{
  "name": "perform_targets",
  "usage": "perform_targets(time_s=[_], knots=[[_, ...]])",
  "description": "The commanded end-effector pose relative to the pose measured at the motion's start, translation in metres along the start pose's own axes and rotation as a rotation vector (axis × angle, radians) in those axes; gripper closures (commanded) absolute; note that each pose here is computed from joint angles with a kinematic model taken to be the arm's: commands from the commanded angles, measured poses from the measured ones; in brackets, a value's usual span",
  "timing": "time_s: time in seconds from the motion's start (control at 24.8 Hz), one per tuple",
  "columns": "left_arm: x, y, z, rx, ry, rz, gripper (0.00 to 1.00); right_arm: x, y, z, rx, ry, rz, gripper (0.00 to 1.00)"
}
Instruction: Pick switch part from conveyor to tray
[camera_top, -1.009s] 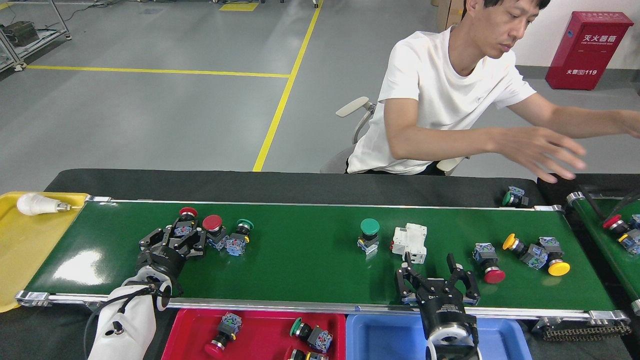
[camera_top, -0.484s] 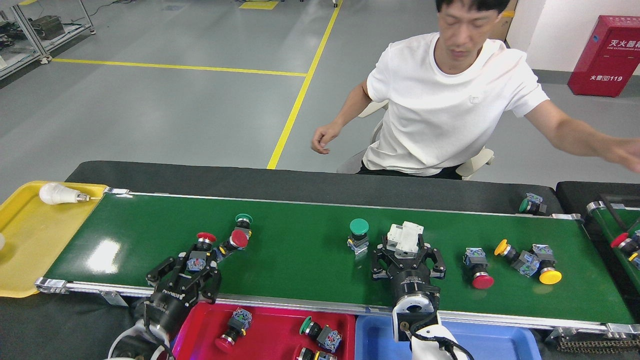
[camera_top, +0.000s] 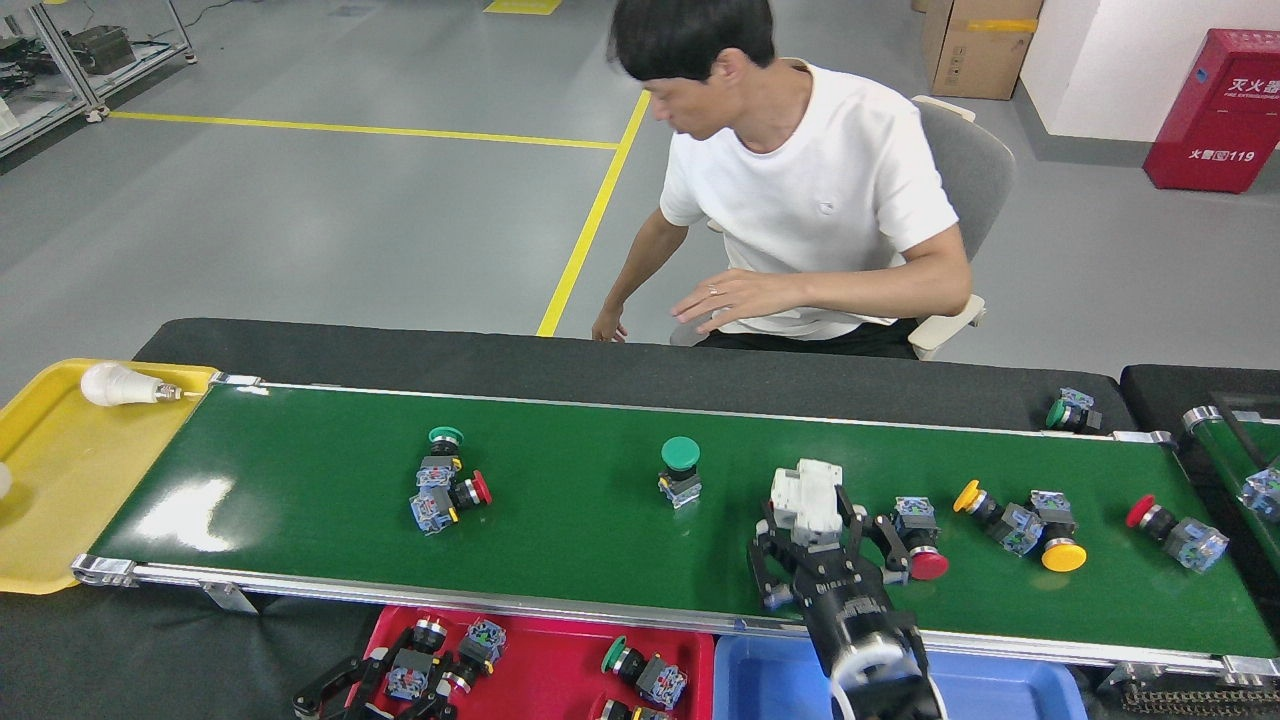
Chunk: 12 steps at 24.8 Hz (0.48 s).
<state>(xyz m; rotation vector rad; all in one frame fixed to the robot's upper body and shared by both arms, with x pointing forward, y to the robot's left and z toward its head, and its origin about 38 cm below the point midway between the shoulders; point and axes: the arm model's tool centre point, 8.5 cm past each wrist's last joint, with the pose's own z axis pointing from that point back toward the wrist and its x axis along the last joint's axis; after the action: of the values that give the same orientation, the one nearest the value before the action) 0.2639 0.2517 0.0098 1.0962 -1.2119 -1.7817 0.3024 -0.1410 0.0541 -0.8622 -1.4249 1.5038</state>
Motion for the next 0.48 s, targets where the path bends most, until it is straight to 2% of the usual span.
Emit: perform_targets(time_s=[0.0, 0.08, 0.12, 0.24, 0.32, 0.44], knots=[[-0.008, 0.004, 0.004, 0.022, 0.019, 0.002, 0.00, 0.007, -0.003, 0.010, -0.008, -0.118, 0.020, 0.73], [-0.029, 0.001, 0.011, 0.028, 0.096, 0.053, 0.00, 0.010, 0.008, 0.024, 0.019, -0.219, 0.034, 0.70], [-0.044, 0.001, 0.014, 0.032, 0.138, 0.079, 0.00, 0.011, 0.009, 0.030, 0.019, -0.291, 0.026, 0.69], [-0.078, 0.004, 0.019, 0.064, 0.243, 0.142, 0.00, 0.001, 0.000, 0.047, -0.018, -0.490, -0.031, 0.69], [-0.100, -0.003, 0.019, 0.039, 0.305, 0.180, 0.00, -0.012, -0.007, 0.059, -0.046, -0.597, -0.040, 0.69], [-0.123, -0.008, 0.015, 0.025, 0.343, 0.230, 0.00, -0.043, -0.002, 0.072, -0.028, -0.484, -0.054, 0.69]])
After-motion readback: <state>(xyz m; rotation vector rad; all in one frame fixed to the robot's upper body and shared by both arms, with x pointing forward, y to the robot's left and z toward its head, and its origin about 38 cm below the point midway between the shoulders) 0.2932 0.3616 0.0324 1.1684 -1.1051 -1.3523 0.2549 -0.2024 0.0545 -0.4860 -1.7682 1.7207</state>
